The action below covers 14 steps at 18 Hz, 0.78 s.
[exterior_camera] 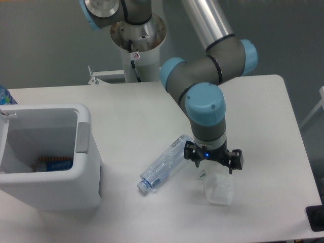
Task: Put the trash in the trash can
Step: 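Lower the gripper onto the clear plastic wrapper, then close the gripper on the wrapper and lift it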
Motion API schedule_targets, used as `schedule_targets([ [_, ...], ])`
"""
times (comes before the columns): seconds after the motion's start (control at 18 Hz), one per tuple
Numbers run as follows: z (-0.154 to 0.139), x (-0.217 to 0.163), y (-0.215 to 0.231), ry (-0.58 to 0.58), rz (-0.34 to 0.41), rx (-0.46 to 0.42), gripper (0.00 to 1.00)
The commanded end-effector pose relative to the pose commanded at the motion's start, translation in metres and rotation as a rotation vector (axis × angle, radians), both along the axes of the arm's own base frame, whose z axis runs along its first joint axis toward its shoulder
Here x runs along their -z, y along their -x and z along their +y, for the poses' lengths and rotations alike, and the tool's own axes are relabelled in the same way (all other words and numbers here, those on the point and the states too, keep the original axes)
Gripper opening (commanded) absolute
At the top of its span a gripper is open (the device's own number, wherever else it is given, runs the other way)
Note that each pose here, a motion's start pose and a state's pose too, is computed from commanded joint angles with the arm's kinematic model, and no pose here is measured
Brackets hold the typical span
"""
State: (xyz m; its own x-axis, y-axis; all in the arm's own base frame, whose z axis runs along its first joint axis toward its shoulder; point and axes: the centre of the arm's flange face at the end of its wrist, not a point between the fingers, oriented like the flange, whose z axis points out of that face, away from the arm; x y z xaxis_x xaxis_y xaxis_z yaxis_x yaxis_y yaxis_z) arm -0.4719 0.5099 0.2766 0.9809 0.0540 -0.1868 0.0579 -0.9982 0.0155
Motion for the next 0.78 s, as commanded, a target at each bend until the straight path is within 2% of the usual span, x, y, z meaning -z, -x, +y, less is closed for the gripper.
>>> schedule_targets([
  [0.39,0.010,0.036,0.010,0.004,0.015,-0.008,0.99],
  [0.61,0.008,0.039,0.009,0.013,0.014,-0.009,0.80],
  [0.67,0.008,0.039,0.009,0.013,0.012,-0.010,0.61],
  [0.78,0.008,0.039,0.007,0.014,0.011,-0.009,0.16],
])
